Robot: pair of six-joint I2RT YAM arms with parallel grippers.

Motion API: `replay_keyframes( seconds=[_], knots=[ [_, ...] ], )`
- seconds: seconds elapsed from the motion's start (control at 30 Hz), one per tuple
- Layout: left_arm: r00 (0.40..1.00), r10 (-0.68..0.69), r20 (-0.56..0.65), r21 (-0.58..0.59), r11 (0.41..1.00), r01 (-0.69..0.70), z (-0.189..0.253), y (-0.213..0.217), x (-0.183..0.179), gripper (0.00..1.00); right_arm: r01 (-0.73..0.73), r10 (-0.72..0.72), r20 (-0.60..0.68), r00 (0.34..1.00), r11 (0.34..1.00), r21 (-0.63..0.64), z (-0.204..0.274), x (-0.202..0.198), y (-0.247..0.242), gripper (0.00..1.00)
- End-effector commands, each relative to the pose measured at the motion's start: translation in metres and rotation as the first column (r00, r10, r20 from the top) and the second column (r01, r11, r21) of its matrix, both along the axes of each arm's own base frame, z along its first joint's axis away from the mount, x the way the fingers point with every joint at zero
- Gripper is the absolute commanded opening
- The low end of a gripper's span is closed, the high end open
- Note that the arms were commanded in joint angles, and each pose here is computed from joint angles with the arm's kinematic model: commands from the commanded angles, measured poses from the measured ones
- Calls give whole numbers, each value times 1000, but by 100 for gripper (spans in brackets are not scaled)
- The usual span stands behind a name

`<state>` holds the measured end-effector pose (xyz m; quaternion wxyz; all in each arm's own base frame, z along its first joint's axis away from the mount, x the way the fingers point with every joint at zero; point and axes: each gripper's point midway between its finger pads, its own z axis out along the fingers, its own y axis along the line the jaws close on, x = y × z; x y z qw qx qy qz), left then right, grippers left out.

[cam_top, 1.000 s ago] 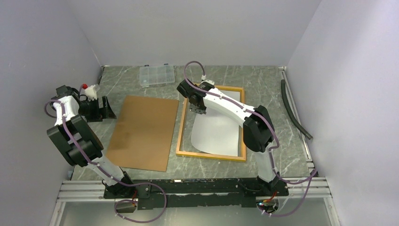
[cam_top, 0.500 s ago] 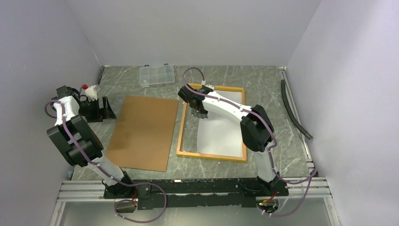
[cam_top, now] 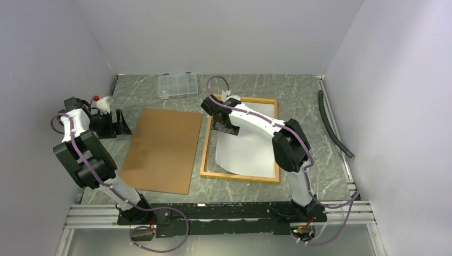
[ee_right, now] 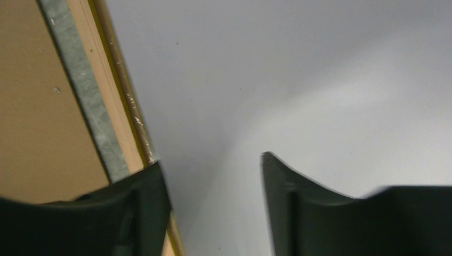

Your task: Put the photo into the frame

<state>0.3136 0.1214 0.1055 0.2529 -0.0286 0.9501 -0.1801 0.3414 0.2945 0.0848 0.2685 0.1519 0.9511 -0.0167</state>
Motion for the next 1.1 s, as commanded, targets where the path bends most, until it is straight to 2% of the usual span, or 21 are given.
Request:
replay_keyframes(
  seconds=[0.0, 0.1, 0.4, 0.67, 0.77, 0.9, 1.07],
  knots=[
    [998, -8, 67, 17, 1000, 7, 17, -2, 5, 94, -34, 30, 83, 996, 998, 55, 31, 16, 12, 78],
    [997, -20, 68, -3, 1000, 20, 18, -6, 4, 94, -67, 58, 111, 992, 995, 76, 42, 19, 17, 85],
    [995, -21, 94, 10, 1000, 20, 30, -5, 8, 94, -143, 125, 137, 983, 981, 134, 57, 19, 30, 97],
    [995, -31, 96, -2, 1000, 31, 26, -6, 8, 94, -221, 179, 174, 968, 940, 261, 69, 20, 60, 98],
    [996, -47, 81, -12, 999, 48, 20, -9, 5, 94, -276, 232, 166, 958, 902, 332, 64, 15, 86, 98],
    [996, -77, 49, -22, 997, 78, 6, -11, -1, 88, -355, 328, 139, 934, 826, 437, 48, 1, 129, 95],
    [995, -96, 8, -28, 995, 96, -14, -13, -9, 84, -388, 394, 88, 915, 797, 463, 25, -12, 164, 94]
  ],
)
